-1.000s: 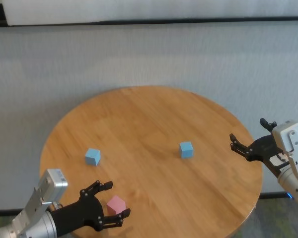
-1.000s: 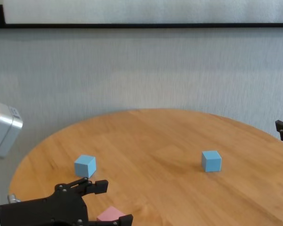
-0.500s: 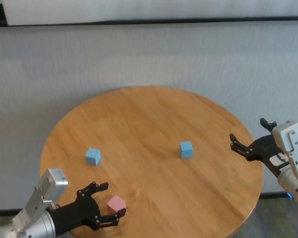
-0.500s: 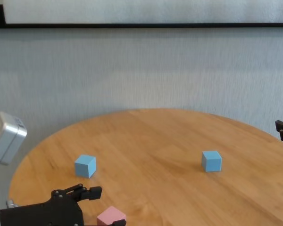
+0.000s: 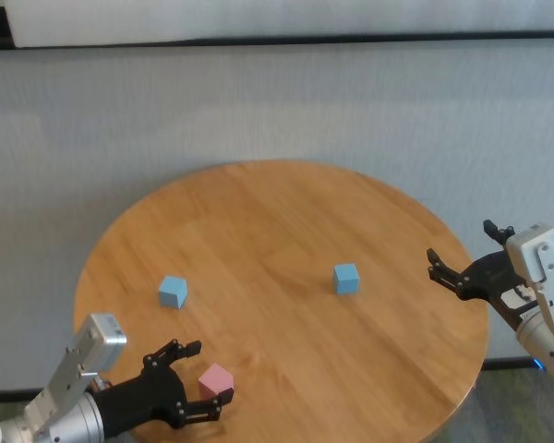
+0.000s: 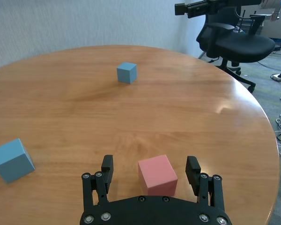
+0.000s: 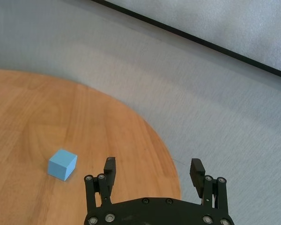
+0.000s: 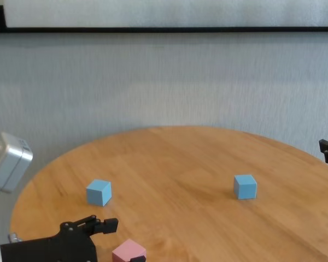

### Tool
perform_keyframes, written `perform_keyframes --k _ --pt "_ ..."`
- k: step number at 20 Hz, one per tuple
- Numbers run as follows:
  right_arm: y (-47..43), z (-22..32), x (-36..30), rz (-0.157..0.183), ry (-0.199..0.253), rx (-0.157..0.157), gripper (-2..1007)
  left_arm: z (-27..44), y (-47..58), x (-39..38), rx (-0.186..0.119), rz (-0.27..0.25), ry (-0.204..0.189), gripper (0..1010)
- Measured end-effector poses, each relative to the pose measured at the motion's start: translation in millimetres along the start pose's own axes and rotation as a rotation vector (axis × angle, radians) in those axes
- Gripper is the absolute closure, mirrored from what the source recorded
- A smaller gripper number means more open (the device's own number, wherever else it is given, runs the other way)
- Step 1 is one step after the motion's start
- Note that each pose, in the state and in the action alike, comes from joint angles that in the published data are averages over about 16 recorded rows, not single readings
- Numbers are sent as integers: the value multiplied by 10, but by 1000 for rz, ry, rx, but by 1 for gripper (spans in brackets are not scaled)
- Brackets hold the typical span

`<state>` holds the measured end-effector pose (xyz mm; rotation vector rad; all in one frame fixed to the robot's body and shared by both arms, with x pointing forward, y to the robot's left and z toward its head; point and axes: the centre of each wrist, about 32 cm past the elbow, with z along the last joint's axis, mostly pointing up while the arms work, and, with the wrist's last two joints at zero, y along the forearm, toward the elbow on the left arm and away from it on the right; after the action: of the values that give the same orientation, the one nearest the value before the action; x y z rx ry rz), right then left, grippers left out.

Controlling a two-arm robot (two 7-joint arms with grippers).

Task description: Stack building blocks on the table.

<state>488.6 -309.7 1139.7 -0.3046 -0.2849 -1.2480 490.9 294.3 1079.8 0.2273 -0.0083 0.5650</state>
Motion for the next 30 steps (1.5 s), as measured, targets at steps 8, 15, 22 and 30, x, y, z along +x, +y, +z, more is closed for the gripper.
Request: perform_keyframes --k 8,15,22,30 --pt "0 0 0 0 0 0 5 -48 -14 24 5 7 15 7" --pt "0 0 0 0 0 0 5 -84 -32 48 7 14 28 7" --pt "0 0 0 0 0 0 5 -109 -62 61 12 15 38 7" --pt "0 0 0 0 0 0 5 -120 -89 66 22 13 48 17"
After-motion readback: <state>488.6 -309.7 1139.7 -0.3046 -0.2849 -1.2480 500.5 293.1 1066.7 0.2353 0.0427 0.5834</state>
